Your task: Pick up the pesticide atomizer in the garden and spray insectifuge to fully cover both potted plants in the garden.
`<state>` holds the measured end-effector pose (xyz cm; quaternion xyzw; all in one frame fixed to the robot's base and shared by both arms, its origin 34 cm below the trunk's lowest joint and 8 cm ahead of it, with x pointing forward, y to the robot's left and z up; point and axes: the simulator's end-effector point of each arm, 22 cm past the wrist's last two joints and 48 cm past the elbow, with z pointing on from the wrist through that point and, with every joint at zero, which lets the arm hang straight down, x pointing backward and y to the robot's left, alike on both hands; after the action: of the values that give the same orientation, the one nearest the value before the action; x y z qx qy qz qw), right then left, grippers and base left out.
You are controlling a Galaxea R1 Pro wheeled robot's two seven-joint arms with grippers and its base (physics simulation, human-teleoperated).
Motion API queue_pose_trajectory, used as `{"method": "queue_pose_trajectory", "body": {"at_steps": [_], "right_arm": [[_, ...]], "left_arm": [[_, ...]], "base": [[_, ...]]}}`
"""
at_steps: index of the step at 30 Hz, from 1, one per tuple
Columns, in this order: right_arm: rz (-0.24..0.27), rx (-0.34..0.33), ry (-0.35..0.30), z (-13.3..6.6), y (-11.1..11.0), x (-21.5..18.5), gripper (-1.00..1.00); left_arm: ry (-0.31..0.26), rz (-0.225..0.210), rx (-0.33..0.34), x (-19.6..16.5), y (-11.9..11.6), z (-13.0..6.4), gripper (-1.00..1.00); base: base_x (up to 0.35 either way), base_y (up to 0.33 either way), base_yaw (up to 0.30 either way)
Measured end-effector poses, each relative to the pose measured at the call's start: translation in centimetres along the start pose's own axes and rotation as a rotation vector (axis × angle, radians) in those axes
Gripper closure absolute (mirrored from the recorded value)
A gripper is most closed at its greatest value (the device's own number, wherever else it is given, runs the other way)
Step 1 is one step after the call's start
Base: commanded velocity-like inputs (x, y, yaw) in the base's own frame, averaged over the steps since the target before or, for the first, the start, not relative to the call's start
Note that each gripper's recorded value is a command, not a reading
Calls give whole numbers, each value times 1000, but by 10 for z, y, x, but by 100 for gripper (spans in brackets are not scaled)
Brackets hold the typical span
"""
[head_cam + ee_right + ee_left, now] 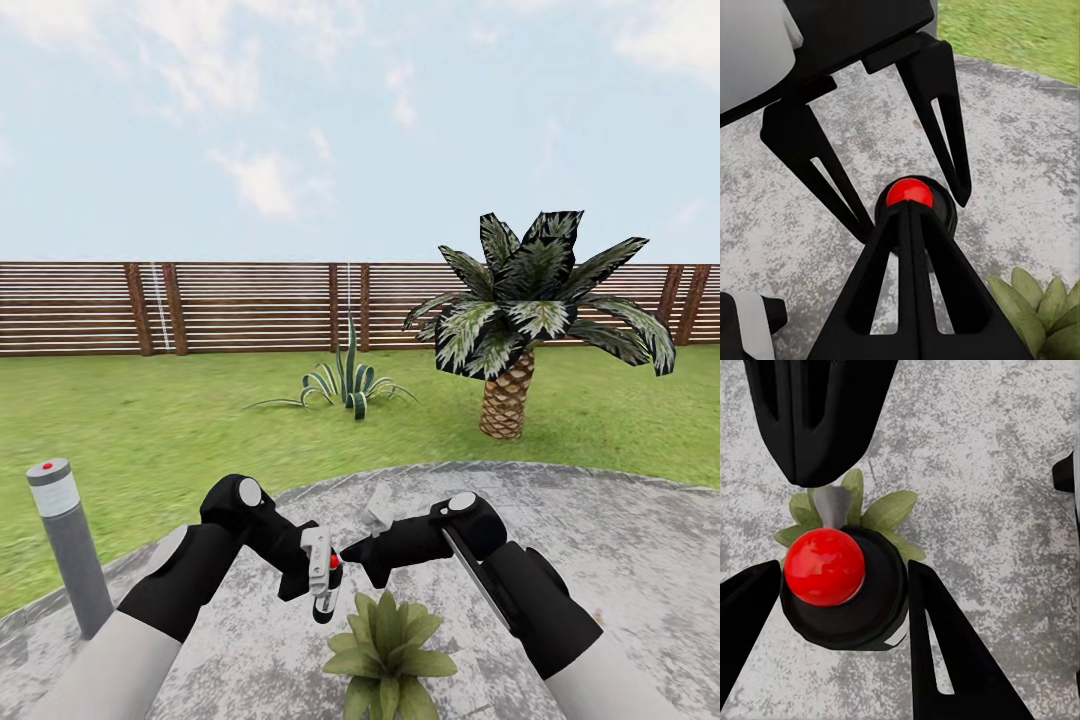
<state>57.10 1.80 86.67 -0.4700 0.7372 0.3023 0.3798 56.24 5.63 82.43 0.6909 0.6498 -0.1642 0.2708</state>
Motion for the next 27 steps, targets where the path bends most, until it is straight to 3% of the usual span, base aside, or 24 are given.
{"method": "queue_pose_trajectory", "body": {"at_steps": [27], "right_arm": [[0, 0, 0, 0, 0, 0, 100]], "left_arm": [[0, 0, 1, 0, 0, 0, 100]], "base": [[0, 0, 0]]}}
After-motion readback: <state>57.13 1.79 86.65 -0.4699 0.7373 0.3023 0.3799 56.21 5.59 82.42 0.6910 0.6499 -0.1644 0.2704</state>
